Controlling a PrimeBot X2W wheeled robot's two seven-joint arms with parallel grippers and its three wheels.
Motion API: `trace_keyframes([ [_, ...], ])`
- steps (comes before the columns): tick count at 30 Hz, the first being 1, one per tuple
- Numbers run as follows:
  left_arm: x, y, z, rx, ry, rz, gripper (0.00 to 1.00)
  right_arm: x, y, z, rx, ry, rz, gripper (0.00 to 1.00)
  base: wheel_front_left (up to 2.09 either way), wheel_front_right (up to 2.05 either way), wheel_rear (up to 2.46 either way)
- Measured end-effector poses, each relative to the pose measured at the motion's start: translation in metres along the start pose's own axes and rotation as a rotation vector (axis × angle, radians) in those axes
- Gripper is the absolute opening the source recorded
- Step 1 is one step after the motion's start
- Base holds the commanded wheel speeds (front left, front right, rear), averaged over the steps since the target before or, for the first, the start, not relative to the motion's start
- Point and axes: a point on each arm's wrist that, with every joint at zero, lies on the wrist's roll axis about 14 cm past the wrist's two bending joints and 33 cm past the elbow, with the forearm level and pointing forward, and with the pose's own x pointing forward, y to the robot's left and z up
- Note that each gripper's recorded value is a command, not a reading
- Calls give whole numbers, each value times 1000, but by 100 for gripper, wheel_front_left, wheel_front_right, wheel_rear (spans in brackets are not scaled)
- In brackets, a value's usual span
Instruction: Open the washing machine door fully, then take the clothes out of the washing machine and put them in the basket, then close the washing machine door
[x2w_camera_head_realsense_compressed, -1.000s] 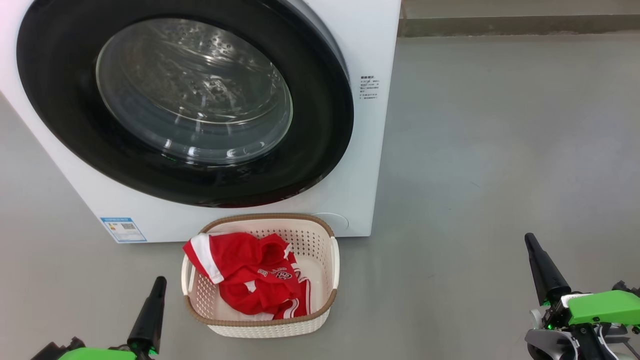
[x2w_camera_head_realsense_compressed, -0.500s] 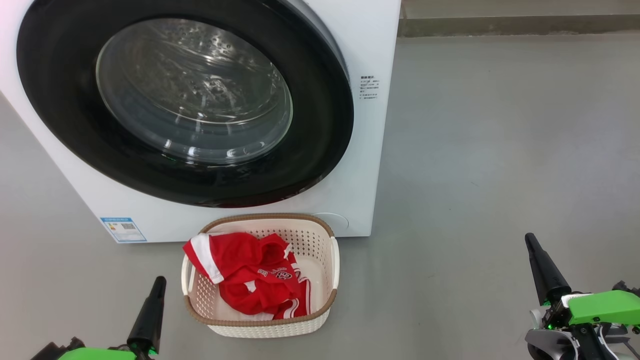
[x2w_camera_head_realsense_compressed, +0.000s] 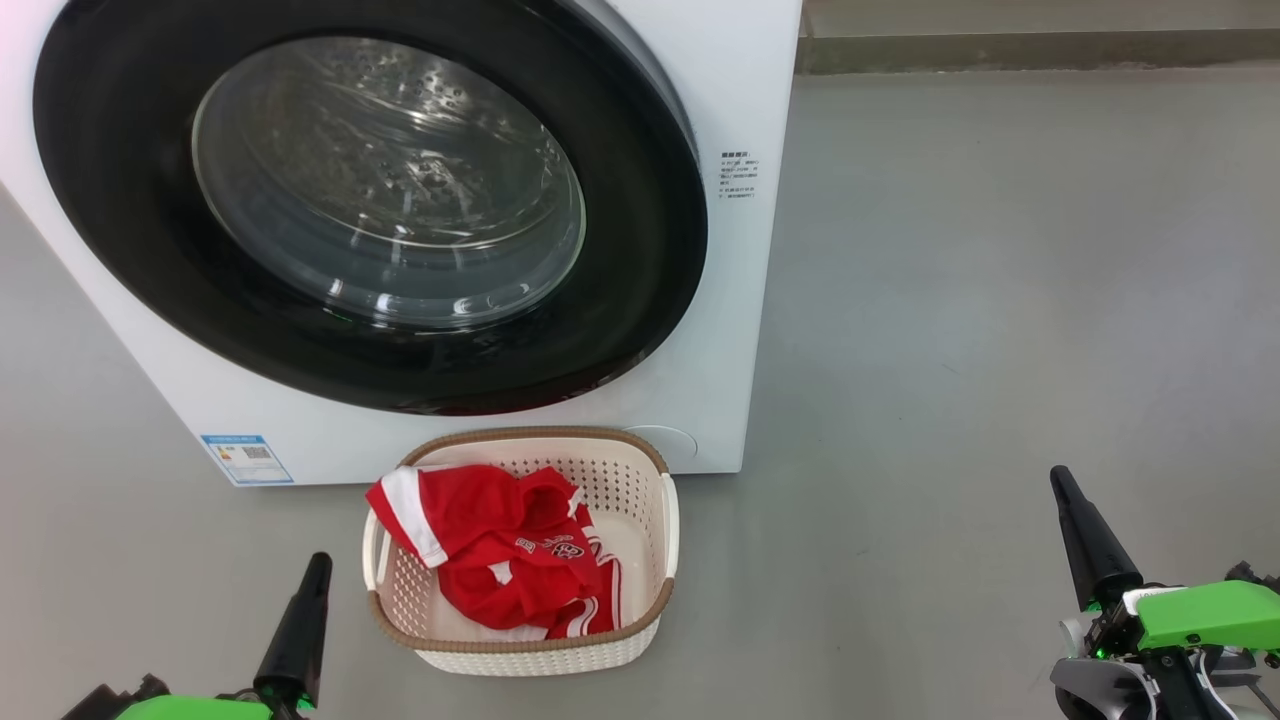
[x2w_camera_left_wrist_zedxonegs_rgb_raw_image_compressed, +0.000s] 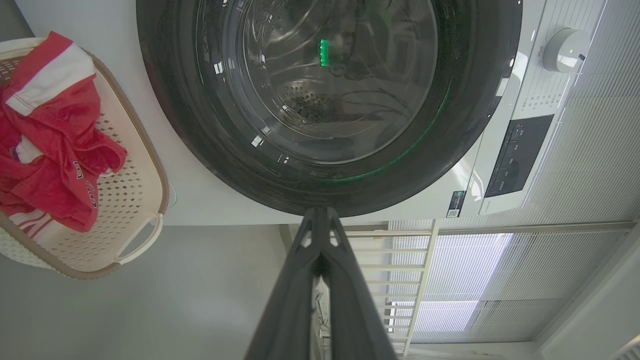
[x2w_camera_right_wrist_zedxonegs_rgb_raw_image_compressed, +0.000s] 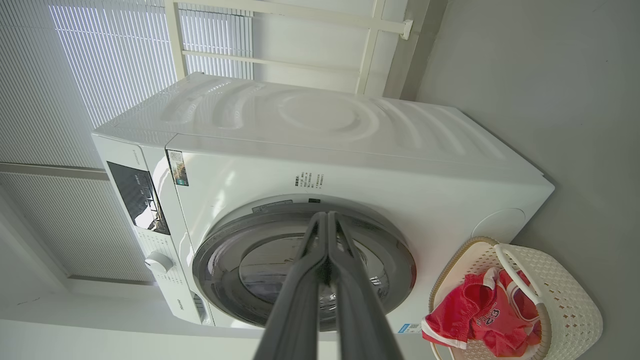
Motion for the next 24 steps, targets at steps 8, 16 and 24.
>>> trace_keyframes([
  [8, 0, 0, 0, 0, -1, 0, 0, 0, 0, 0, 0, 0, 0, 0, 0, 0, 0],
  [16, 0, 0, 0, -2, -1, 0, 0, 0, 0, 0, 0, 0, 0, 0, 0, 0, 0],
  [24, 0, 0, 0, -2, -1, 0, 0, 0, 0, 0, 0, 0, 0, 0, 0, 0, 0],
])
